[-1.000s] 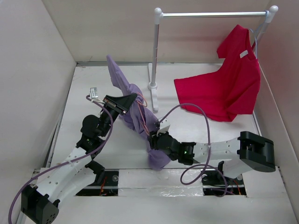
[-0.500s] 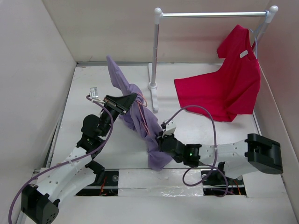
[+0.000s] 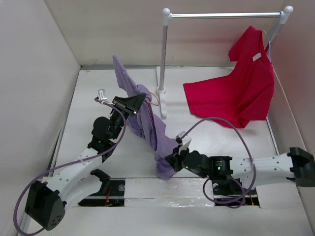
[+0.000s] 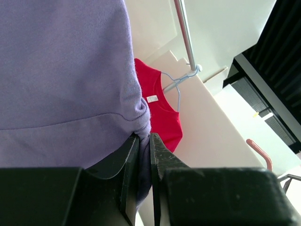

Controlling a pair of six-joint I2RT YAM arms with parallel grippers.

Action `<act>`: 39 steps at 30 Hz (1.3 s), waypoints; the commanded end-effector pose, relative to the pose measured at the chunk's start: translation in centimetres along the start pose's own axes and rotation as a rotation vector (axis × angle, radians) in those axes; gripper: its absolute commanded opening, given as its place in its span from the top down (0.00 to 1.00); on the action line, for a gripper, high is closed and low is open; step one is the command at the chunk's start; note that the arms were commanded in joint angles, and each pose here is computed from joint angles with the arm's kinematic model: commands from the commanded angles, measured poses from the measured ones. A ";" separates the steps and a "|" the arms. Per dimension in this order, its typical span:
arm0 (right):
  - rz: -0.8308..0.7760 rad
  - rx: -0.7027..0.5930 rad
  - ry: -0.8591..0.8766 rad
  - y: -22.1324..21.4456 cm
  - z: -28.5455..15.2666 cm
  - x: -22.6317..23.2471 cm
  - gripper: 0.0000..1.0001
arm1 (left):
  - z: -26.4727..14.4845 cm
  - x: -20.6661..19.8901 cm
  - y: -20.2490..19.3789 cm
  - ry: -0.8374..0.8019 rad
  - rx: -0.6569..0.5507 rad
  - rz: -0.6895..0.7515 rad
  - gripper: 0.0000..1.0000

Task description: Place the t-shirt on the hanger

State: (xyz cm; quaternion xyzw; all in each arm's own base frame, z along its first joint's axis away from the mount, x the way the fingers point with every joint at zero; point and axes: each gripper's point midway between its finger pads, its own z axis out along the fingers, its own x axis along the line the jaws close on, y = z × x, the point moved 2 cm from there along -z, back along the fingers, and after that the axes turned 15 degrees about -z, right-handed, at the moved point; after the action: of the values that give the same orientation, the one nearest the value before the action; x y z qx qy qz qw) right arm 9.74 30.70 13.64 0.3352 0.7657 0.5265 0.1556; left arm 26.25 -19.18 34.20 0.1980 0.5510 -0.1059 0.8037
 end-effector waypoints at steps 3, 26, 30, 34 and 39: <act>0.032 -0.144 0.049 5.8 -2.8 0.6 1.00 | -0.4 -1.8 -0.6 -0.145 0.038 -0.027 1.00; 0.046 -0.020 0.108 4.7 1.0 2.1 0.53 | -5.8 6.6 -6.3 0.081 0.318 -0.182 1.00; 0.047 -0.077 0.105 7.7 -0.7 1.8 0.43 | -6.3 7.4 -6.2 0.103 0.310 -0.169 1.00; 0.073 -0.153 0.076 9.1 -0.3 1.2 1.00 | -6.3 7.5 -6.2 0.098 0.304 -0.171 1.00; 0.101 -0.220 0.020 10.5 1.6 1.0 0.96 | -6.1 7.3 -6.1 0.096 0.299 -0.172 1.00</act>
State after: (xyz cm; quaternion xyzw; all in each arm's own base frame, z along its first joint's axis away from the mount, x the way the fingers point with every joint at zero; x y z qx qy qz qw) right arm 11.97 33.66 19.94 0.3330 0.7306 0.5811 0.1330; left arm 21.88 -21.61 21.70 0.2767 0.6214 -0.2369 0.6937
